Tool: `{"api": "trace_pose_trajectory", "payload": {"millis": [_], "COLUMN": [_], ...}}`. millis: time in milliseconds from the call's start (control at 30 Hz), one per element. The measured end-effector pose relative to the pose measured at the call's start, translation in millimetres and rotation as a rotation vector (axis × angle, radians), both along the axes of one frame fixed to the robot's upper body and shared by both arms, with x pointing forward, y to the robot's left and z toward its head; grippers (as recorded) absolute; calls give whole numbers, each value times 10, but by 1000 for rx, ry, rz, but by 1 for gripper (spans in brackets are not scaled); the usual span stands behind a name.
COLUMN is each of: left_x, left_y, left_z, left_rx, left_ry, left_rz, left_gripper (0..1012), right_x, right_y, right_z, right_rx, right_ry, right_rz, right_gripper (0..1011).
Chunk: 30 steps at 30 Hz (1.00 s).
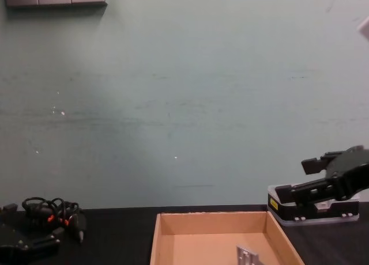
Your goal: Use one hand to pick up the angle iron from the table and place it into the box.
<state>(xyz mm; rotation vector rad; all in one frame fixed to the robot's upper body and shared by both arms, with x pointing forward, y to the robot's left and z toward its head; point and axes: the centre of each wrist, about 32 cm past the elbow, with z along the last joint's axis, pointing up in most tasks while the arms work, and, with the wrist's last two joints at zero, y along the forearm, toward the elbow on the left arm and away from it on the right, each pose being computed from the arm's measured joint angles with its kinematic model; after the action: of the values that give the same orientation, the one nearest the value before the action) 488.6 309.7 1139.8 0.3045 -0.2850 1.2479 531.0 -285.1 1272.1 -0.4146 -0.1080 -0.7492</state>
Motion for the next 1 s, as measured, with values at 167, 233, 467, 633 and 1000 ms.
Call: {"api": "trace_pose_trajectory", "payload": {"millis": [167, 233, 467, 633, 1000], "left_x": [0, 0, 0, 0, 0], "left_y": [0, 0, 0, 0, 0], "left_z": [0, 0, 0, 0, 0], "left_rx": [0, 0, 0, 0, 0], "left_ry": [0, 0, 0, 0, 0], "left_rz": [0, 0, 0, 0, 0], "left_gripper": [1000, 1000, 1000, 1000, 1000], "right_x": [-131, -168, -254, -267, -247], "right_y": [-73, -87, -113, -91, 31], "right_z": [137, 180, 302, 302, 66], "right_rx": [-27, -34, -59, -88, -189], "right_ry": [-4, -8, -10, 33, 206], "right_rz": [66, 88, 209, 321, 472], "right_gripper": [1000, 1000, 1000, 1000, 1000]}}
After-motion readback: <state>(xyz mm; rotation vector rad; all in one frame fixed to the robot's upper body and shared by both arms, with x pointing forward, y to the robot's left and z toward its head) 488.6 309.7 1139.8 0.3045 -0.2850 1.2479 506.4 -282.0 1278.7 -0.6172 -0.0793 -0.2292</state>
